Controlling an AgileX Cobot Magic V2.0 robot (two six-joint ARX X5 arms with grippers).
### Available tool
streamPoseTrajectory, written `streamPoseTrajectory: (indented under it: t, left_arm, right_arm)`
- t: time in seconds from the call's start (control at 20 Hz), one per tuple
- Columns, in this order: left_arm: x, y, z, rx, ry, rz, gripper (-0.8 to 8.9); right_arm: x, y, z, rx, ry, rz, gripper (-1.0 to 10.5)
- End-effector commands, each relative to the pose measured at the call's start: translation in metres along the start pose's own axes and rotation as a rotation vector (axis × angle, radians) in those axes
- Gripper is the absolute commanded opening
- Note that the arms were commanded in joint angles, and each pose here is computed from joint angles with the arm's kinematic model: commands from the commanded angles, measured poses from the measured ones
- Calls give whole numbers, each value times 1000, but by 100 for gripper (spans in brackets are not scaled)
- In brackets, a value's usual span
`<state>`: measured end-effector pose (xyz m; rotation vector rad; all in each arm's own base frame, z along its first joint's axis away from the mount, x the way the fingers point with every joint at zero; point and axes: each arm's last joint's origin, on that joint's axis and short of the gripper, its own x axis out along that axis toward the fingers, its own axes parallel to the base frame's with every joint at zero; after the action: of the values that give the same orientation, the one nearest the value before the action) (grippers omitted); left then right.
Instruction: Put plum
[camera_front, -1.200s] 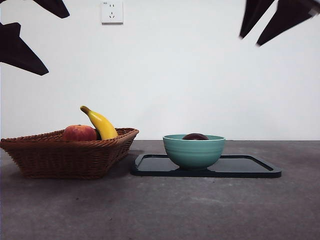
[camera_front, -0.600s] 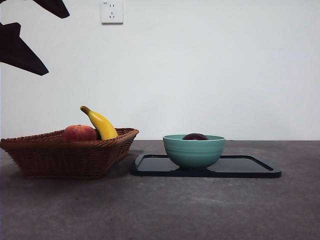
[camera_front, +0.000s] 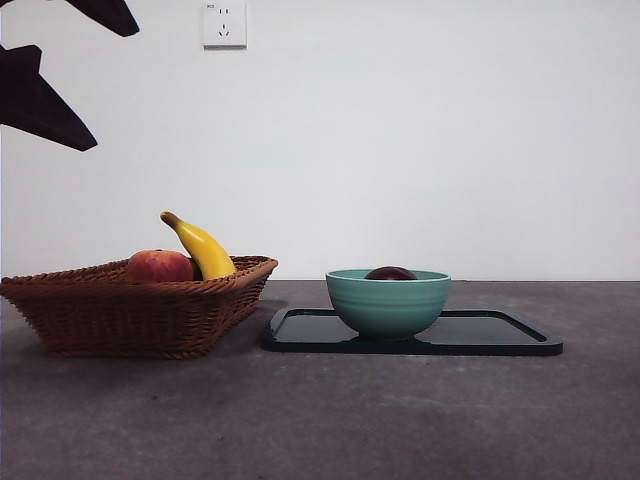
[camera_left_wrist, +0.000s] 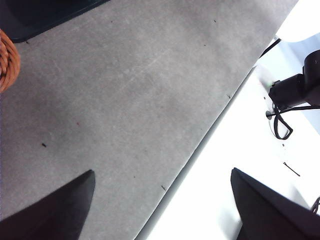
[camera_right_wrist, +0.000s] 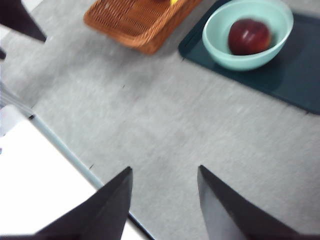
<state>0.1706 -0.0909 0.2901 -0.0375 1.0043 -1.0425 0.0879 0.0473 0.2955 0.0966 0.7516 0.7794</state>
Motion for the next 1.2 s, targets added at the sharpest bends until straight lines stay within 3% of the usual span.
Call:
streamPoseTrajectory:
  t: [0.05, 0.65, 0.95, 1.2]
  left_arm:
    - [0, 0, 2, 15, -4, -6, 432]
    - [0, 0, 3, 17, -16, -4, 432]
    - [1, -5, 26, 4, -185, 2, 433]
    - [-7, -17, 68, 6, -309, 149, 433]
  right_arm:
    - [-2, 3, 3, -11, -25, 30, 208]
    - [-2, 3, 4, -16, -36, 30, 208]
    - [-2, 3, 4, -17, -36, 30, 208]
    - [-2, 3, 5, -19, -42, 30, 208]
